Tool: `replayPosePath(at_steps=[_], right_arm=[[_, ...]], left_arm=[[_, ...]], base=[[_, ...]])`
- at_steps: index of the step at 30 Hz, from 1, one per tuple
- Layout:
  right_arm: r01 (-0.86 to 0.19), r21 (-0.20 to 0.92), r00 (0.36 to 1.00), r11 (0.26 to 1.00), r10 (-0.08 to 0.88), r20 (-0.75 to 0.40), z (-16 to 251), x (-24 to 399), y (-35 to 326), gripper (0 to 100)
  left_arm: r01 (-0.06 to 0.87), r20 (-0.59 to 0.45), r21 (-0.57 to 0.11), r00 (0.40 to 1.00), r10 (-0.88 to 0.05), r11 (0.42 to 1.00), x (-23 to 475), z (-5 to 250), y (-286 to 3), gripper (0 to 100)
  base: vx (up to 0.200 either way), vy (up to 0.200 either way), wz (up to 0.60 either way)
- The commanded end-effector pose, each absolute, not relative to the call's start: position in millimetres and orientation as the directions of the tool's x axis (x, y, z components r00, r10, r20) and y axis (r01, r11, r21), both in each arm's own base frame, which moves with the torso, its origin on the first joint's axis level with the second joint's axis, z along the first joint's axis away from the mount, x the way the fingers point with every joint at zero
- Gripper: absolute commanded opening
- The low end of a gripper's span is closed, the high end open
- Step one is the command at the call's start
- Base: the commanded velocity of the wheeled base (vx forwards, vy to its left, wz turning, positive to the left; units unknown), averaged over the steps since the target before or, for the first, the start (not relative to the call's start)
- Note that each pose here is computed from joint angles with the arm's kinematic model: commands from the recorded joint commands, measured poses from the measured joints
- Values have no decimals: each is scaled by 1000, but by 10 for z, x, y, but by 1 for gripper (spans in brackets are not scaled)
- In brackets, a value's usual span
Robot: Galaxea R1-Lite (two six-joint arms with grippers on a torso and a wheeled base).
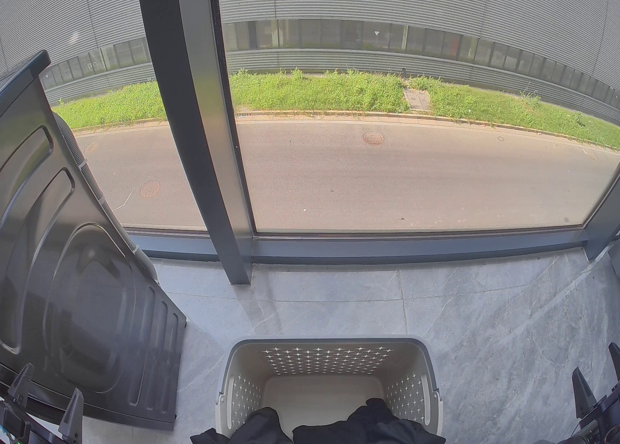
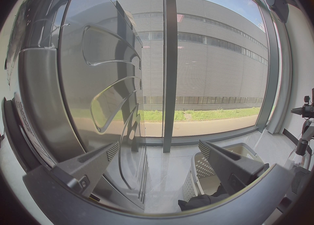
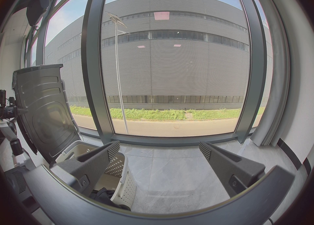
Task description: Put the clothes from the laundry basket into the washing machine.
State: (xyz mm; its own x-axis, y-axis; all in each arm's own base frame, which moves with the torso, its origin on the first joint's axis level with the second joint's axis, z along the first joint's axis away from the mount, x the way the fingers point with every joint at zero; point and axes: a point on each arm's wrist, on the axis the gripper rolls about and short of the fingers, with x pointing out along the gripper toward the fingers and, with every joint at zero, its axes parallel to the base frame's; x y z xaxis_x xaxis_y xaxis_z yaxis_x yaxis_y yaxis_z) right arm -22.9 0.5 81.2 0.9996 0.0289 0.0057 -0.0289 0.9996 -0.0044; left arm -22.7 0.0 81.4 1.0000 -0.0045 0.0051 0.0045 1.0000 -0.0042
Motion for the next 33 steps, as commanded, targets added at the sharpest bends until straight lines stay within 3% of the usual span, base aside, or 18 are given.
replayPosePath(at_steps=[1,5,33], right_arm=[[-31,-5,1000,1000,31,5,760,-228,5,100],[-29,-5,1000,1000,29,5,760,-228,4,100],[-29,-5,1000,1000,29,5,760,-228,4,100]], left_arm=[[5,8,-5,1000,-5,1000,-229,765,0,100],[5,6,-5,1000,-5,1000,-229,764,0,100],[5,6,-5,1000,-5,1000,-229,764,0,100]], base=[[0,0,0],[0,0,0],[-200,0,0]])
